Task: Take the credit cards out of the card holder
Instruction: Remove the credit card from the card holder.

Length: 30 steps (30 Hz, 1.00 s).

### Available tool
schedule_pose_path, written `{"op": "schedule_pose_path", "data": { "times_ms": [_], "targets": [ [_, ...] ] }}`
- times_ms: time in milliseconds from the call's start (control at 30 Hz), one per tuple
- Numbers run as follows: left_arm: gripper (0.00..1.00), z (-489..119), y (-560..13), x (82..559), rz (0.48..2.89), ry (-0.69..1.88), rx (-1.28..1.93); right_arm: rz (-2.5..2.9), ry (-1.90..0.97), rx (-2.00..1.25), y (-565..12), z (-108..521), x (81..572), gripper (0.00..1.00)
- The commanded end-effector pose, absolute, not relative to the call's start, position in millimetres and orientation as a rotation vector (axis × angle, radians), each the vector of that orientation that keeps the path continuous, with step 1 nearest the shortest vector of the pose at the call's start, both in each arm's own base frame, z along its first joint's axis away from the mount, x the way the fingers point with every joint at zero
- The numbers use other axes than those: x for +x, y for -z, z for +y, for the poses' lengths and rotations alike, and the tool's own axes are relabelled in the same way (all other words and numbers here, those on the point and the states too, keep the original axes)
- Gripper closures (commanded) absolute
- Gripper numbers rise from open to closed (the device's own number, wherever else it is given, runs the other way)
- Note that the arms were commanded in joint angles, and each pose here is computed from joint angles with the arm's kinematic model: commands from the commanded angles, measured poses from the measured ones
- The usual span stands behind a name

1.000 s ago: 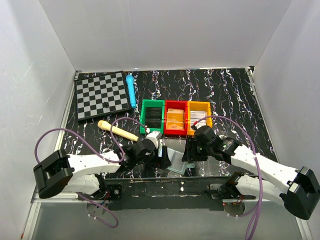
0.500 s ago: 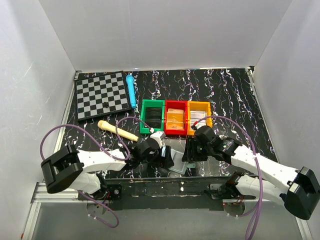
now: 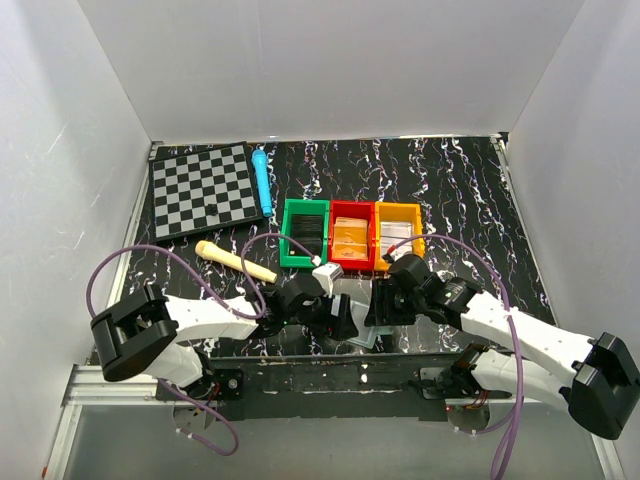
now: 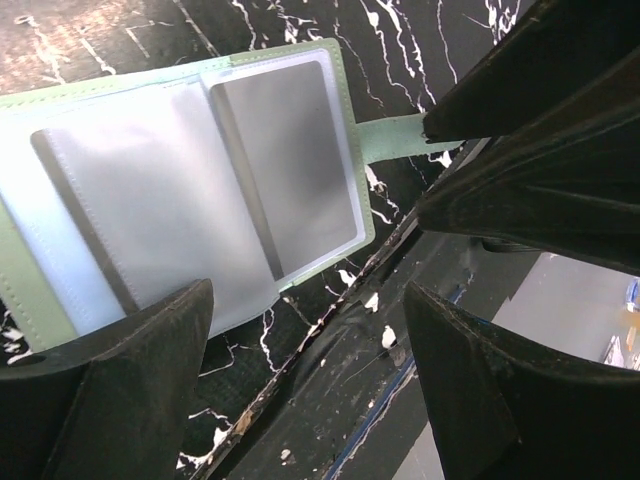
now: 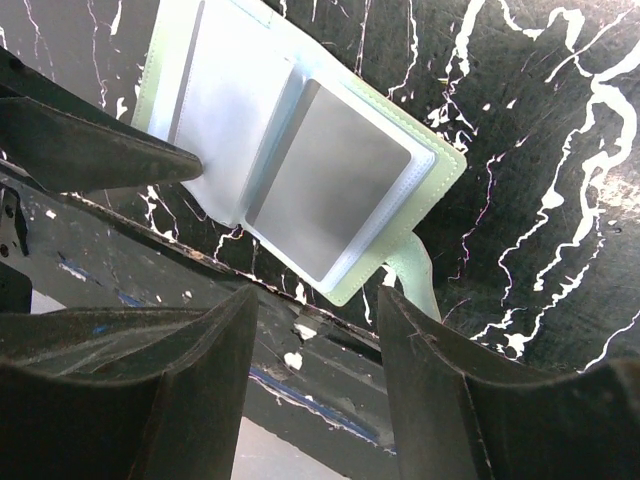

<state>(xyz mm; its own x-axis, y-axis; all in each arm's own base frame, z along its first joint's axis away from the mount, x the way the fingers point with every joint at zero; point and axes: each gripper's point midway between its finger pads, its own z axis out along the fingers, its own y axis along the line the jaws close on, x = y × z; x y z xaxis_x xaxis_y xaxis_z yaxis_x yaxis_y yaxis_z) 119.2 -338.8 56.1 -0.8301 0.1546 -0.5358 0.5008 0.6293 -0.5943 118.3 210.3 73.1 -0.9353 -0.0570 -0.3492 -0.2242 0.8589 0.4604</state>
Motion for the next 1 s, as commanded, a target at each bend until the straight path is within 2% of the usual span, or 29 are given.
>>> {"op": "schedule_pose_path", "data": {
  "times_ms": [0,367,600,967],
  "targets": [
    [0.23,-357.3,-73.6,116.4,2.344,1.171,0.598,2.702,-0.760,-0.199,-72.7,214.8,119.2,0.41],
    [0.24,-356.5,-80.5,116.5,2.301,1.203,0.582,2.713,-0.737,-0.190,-70.1,212.5,119.4,0.38],
    [0.23,-345.6,-94.7,121.0,2.245,1.181,0.546,2.753,-0.618,-0.073,-59.4,185.3,113.2,0.34],
    [0.23,-335.1,-104.7,129.7,2.225,1.138,0.458,2.774,-0.475,-0.009,-54.1,165.2,114.0,0.34]
  ]
}}
